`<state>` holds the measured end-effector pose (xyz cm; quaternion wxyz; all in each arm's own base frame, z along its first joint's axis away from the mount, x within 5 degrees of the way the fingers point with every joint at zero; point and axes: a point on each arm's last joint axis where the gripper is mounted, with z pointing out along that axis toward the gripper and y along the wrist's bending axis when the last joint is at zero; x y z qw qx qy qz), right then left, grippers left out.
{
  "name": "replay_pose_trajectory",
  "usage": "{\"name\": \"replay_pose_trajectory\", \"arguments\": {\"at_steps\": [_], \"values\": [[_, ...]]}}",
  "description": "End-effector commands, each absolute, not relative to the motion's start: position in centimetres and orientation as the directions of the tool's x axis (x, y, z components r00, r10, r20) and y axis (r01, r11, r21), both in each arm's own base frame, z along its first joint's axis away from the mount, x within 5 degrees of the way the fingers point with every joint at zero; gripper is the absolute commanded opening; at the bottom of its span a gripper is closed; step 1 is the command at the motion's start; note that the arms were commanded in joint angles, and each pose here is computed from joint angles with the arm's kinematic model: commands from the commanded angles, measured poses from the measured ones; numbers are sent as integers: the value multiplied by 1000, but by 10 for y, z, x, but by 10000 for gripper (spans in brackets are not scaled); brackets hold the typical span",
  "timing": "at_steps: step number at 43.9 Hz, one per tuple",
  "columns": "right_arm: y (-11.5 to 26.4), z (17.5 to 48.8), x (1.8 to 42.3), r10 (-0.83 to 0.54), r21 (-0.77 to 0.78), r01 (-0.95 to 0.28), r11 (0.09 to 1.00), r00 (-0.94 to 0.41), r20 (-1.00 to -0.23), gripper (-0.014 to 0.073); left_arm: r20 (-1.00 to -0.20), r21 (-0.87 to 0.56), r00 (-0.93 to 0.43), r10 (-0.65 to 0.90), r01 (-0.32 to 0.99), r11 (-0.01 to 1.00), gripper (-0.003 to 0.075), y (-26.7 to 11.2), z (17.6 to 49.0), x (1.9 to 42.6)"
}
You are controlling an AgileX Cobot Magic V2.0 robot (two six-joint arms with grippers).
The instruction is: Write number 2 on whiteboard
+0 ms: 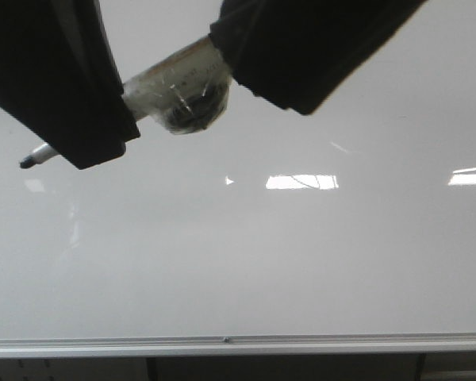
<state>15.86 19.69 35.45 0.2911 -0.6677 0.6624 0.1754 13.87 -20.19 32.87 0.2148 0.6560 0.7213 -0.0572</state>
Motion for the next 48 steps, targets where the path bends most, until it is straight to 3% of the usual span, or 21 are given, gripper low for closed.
{"name": "replay_pose_trajectory", "arguments": {"at_steps": [1, 9, 29, 43, 48], "values": [[199, 378, 156, -713, -205, -976, 68, 96, -695, 483, -461, 241, -20, 887, 959, 147, 60, -204, 346, 139], [199, 377, 155, -720, -198, -978, 59, 95, -688, 372, -461, 241, -20, 887, 959, 147, 60, -204, 346, 138], [200, 371, 159, -743, -204, -978, 52, 99, -661, 358, -487, 256, -11, 874, 954, 155, 60, -206, 347, 140], [200, 371, 159, -743, -204, -977, 53, 98, -662, 62, -487, 256, -11, 874, 954, 155, 64, -206, 347, 140], [200, 371, 159, -744, -206, -977, 53, 99, -661, 14, -487, 256, -11, 874, 954, 155, 138, -206, 347, 140]]}}
